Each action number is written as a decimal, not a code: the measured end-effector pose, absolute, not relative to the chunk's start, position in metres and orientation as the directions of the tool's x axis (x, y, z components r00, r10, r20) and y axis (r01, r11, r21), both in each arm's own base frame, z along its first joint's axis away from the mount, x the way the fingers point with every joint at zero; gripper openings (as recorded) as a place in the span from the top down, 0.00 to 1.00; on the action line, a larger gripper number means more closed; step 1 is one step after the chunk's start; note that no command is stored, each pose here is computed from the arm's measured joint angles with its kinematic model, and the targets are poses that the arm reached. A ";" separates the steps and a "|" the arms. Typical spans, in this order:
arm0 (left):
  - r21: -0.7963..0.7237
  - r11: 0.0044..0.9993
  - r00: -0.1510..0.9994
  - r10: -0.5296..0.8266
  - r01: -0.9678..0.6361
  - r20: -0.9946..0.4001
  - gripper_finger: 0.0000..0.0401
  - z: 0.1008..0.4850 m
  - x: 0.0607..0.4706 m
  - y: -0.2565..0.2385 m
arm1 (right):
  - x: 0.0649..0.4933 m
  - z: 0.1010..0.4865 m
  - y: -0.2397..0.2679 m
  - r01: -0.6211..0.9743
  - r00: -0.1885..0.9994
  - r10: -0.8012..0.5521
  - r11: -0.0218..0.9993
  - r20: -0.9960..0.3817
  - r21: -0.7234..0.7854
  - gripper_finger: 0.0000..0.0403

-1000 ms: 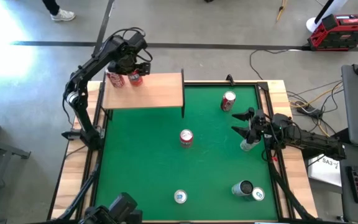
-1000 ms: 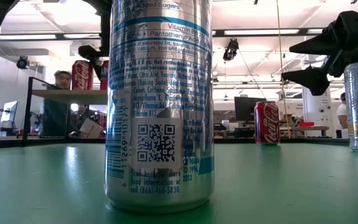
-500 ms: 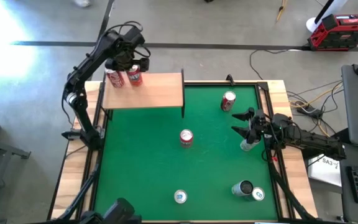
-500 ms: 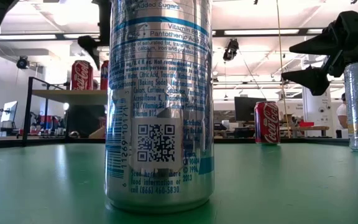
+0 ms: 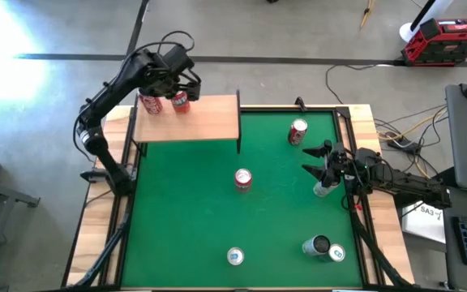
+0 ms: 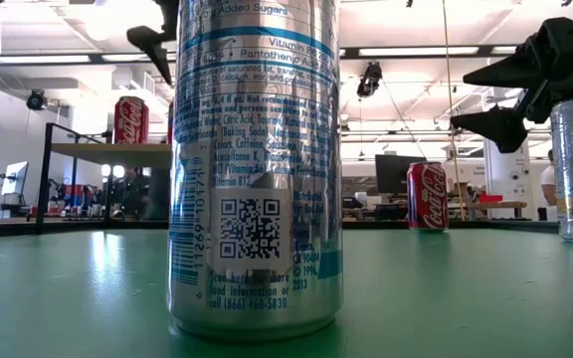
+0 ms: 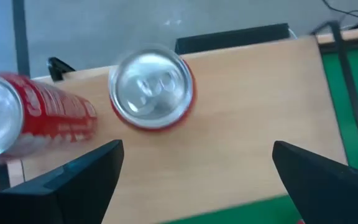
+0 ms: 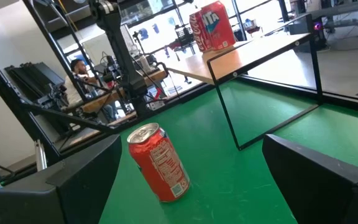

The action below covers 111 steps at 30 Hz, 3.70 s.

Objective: Place canned beverage on shelf
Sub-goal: Put the bottom red soda can on the shelf, then put the red soda can aligned with the other red soda can on the shelf

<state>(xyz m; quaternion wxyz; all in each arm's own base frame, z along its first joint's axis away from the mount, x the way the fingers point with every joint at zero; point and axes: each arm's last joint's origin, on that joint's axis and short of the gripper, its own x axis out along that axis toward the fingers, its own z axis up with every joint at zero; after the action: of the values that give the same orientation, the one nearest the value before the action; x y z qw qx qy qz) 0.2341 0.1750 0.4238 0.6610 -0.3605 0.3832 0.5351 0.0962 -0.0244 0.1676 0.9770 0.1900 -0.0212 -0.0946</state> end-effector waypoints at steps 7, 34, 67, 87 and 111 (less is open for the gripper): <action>-0.018 0.212 0.117 0.466 -0.977 -0.877 0.01 0.413 0.250 0.126 | 0.096 0.167 -0.024 0.177 0.981 -0.193 0.910 0.005 0.375 0.05; -0.041 0.327 0.212 0.506 -0.944 -0.836 0.01 0.367 0.293 0.194 | 0.096 0.167 -0.024 0.177 0.981 -0.193 0.910 0.005 0.375 0.05; 0.021 0.154 0.054 0.468 -0.988 -0.882 0.01 0.361 0.280 0.190 | 0.096 0.167 -0.024 0.177 0.981 -0.193 0.910 0.005 0.375 0.05; 0.008 0.290 0.081 0.295 -0.957 -0.952 0.01 0.357 0.315 0.051 | 0.096 0.167 -0.024 0.177 0.981 -0.193 0.910 0.005 0.375 0.05; -0.071 0.438 0.252 0.371 -0.896 -0.894 0.01 0.269 0.361 -0.034 | 0.096 0.168 -0.024 0.177 0.981 -0.193 0.910 0.005 0.375 0.05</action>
<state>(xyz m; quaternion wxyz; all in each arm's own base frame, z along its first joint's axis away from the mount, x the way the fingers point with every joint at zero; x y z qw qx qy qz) 0.3612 -0.0342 0.2691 0.7302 -0.3045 0.4311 0.4339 0.0962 -0.0244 0.1675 0.9770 0.1900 -0.0211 -0.0944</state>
